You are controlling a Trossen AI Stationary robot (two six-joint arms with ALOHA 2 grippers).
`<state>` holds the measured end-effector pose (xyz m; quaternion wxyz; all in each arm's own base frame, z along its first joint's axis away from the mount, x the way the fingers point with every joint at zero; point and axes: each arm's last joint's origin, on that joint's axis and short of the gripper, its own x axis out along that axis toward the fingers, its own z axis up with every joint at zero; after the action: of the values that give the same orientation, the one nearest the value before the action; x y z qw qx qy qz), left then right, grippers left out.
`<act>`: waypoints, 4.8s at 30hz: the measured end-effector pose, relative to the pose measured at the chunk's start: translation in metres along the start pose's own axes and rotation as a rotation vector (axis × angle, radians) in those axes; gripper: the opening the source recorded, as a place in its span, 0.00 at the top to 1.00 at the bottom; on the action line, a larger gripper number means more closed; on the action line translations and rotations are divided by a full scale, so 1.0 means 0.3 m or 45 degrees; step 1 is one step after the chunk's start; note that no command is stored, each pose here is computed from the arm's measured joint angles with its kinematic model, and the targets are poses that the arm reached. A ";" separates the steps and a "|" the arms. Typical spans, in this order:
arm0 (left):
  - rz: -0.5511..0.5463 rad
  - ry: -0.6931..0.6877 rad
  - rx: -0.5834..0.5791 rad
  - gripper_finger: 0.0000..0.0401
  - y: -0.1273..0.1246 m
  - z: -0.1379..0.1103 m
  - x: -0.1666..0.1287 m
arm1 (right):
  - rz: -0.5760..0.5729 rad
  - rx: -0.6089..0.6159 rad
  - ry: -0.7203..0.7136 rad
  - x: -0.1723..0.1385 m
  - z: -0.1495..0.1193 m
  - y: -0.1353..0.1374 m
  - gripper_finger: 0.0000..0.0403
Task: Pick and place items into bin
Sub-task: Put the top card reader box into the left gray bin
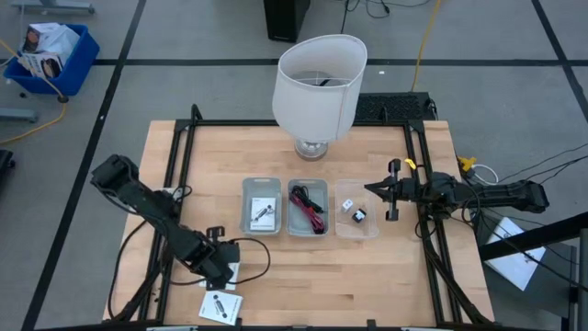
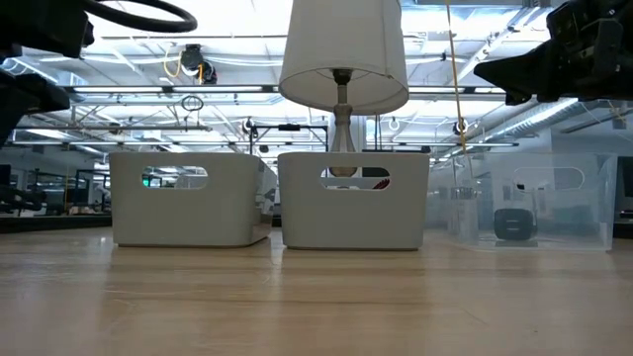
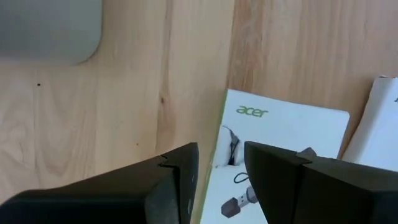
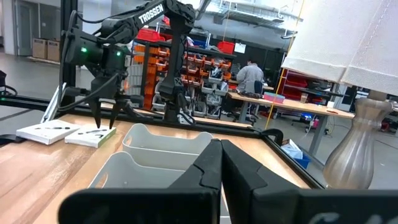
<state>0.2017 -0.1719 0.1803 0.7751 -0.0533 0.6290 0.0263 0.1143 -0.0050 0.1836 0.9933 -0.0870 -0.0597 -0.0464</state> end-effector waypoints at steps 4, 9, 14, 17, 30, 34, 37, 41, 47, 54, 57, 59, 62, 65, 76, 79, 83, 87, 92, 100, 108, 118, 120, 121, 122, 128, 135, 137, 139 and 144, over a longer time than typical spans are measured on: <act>0.003 -0.010 0.005 0.66 0.001 -0.001 0.005 | 0.000 0.000 0.001 0.000 0.000 0.000 1.00; -0.037 -0.029 0.040 0.66 0.013 -0.021 0.052 | 0.000 0.000 0.001 0.000 0.000 0.000 1.00; -0.015 0.025 0.048 0.66 0.029 -0.041 0.070 | 0.000 0.000 0.001 0.000 0.000 0.000 1.00; -0.019 0.049 0.051 0.66 0.031 -0.045 0.069 | 0.000 0.000 0.001 0.000 0.000 0.000 1.00; -0.148 -0.058 0.039 0.66 0.050 -0.079 0.151 | 0.000 0.000 0.001 0.000 0.000 0.000 1.00; -0.137 -0.044 0.057 0.68 0.056 -0.096 0.161 | 0.000 0.000 0.000 0.000 0.000 0.000 1.00; -0.144 -0.049 0.163 0.79 0.048 -0.095 0.158 | 0.000 0.000 0.000 0.000 0.000 0.000 1.00; -0.104 -0.089 0.265 0.96 0.042 -0.081 0.141 | -0.001 0.000 0.000 0.000 0.000 0.000 1.00; 0.078 -0.030 0.340 0.98 0.054 -0.028 0.074 | -0.001 0.000 0.000 0.000 0.000 0.000 1.00; 0.304 0.019 0.481 0.99 0.067 0.077 -0.101 | -0.001 0.000 0.001 0.000 0.000 0.000 1.00; 0.492 -0.011 0.585 0.99 0.091 0.129 -0.195 | 0.000 0.000 0.000 0.000 0.000 0.000 1.00; 0.638 -0.039 0.632 0.99 0.120 0.167 -0.257 | -0.001 0.000 0.001 0.000 0.000 0.000 1.00; 0.823 -0.064 0.662 0.99 0.179 0.229 -0.333 | -0.001 0.000 0.001 0.000 0.000 0.000 1.00; 0.915 -0.033 0.730 0.99 0.248 0.287 -0.377 | 0.000 0.016 0.000 0.000 0.000 0.000 1.00; 0.886 0.130 1.201 0.99 0.451 0.437 -0.345 | -0.002 0.044 -0.009 0.000 0.002 0.000 1.00; 0.844 0.204 1.362 0.98 0.462 0.464 -0.304 | -0.002 0.043 -0.009 0.000 0.002 -0.001 1.00; 0.780 0.365 1.586 0.99 0.449 0.486 -0.222 | -0.002 0.042 -0.009 0.000 0.002 0.000 1.00; 0.733 0.474 1.760 0.98 0.410 0.502 -0.140 | -0.002 0.041 -0.009 0.000 0.002 -0.001 1.00; 0.662 0.468 1.903 0.99 0.341 0.508 -0.077 | -0.002 0.040 -0.008 0.000 0.002 -0.001 1.00; 0.423 0.203 1.943 0.99 0.264 0.512 -0.068 | -0.002 0.039 -0.009 0.000 0.002 0.000 1.00; 0.329 0.155 1.948 0.97 0.256 0.522 -0.040 | -0.002 0.042 -0.008 0.000 0.002 0.000 1.00; 0.284 0.173 2.022 0.98 0.252 0.528 -0.004 | -0.001 0.043 -0.007 0.000 0.002 0.000 1.00; 0.277 0.175 2.049 0.99 0.253 0.531 0.002 | -0.001 0.042 -0.004 0.000 0.001 0.000 1.00; 0.272 0.182 2.055 0.98 0.253 0.531 0.006 | -0.001 0.042 -0.003 0.000 0.001 0.000 1.00; 0.265 0.189 2.062 0.98 0.256 0.531 0.009 | 0.000 0.042 -0.001 0.000 0.000 0.000 1.00; 0.237 0.198 2.064 0.95 0.272 0.538 0.023 | 0.000 0.042 0.001 0.000 0.000 0.000 1.00; 0.244 0.191 1.975 0.95 0.280 0.540 0.023 | 0.000 0.042 0.000 0.000 0.000 0.000 1.00; 0.253 0.193 1.946 0.94 0.280 0.540 0.022 | 0.000 0.042 0.000 0.000 0.000 0.000 1.00; 0.268 0.196 1.920 0.92 0.280 0.539 0.022 | 0.000 0.042 0.000 0.000 0.000 0.000 1.00; 0.281 0.211 1.876 0.78 0.281 0.536 0.022 | 0.000 0.043 0.000 0.000 0.000 0.000 1.00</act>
<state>0.3504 -0.0698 0.2025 0.5532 0.5411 0.5417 -0.3281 0.1142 -0.0050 0.1835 0.9947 -0.0704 -0.0603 -0.0453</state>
